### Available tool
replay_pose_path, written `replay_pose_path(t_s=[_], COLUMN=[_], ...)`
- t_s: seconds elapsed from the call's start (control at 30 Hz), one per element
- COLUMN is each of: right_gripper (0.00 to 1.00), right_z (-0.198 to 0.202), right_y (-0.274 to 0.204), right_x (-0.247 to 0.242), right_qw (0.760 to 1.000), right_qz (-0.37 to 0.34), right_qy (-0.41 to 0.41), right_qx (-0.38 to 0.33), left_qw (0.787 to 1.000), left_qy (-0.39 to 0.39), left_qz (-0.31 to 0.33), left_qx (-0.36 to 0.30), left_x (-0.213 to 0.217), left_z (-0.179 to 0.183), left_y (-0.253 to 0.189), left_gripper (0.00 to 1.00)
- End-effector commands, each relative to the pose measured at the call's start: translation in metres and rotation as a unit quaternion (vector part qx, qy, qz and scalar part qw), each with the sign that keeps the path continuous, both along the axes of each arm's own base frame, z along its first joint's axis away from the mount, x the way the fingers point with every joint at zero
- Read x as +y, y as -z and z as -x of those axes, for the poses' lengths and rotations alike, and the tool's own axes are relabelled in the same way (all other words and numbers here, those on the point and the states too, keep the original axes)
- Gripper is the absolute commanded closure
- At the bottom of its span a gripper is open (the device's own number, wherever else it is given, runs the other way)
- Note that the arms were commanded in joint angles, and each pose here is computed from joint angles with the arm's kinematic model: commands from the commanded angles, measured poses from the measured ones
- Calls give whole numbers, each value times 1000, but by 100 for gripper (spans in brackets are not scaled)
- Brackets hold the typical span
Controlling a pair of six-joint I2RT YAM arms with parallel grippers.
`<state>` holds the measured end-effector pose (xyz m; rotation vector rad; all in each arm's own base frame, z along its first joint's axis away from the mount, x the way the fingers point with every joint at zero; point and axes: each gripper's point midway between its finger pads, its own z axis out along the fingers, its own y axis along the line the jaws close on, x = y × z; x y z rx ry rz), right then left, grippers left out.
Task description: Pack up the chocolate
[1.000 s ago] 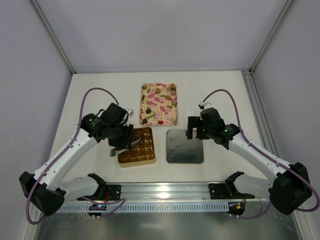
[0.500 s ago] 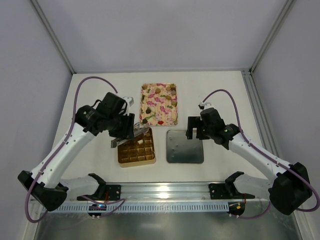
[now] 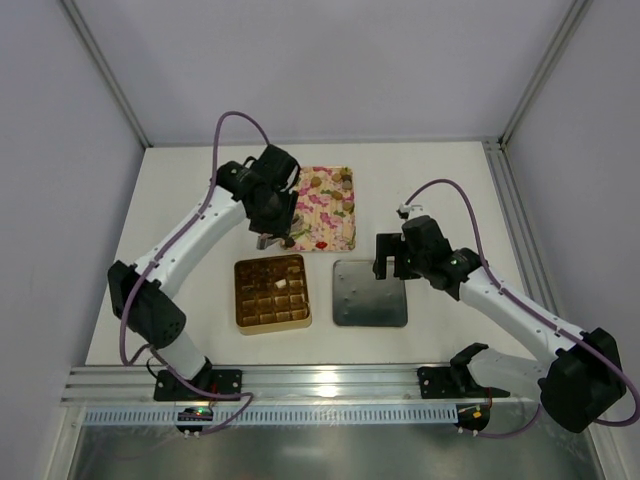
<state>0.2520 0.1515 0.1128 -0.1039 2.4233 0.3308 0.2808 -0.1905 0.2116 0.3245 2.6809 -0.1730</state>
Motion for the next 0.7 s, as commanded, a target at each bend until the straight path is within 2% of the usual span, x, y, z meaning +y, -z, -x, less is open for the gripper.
replay_pose_path(t_s=[0.0,0.23,0.67], right_gripper=[0,0,0], right_z=[-12,-13,-12], right_y=[-26,-27,-23], right_x=[1,2,-1], right_qw=[999,999,999], right_qz=[-8,-10,-7], right_qy=[-1,-4,-5], right_qx=[-40,-41,-38], left_qw=[999,999,998], left_qy=[-1,-5,-9], left_qz=[-20,-38,-54], left_qx=[-38,-28,-9], left_x=[-3,-13,-18], left_z=[-35,-72,-88], left_y=[-1,25,53], left_gripper=[55,57,58])
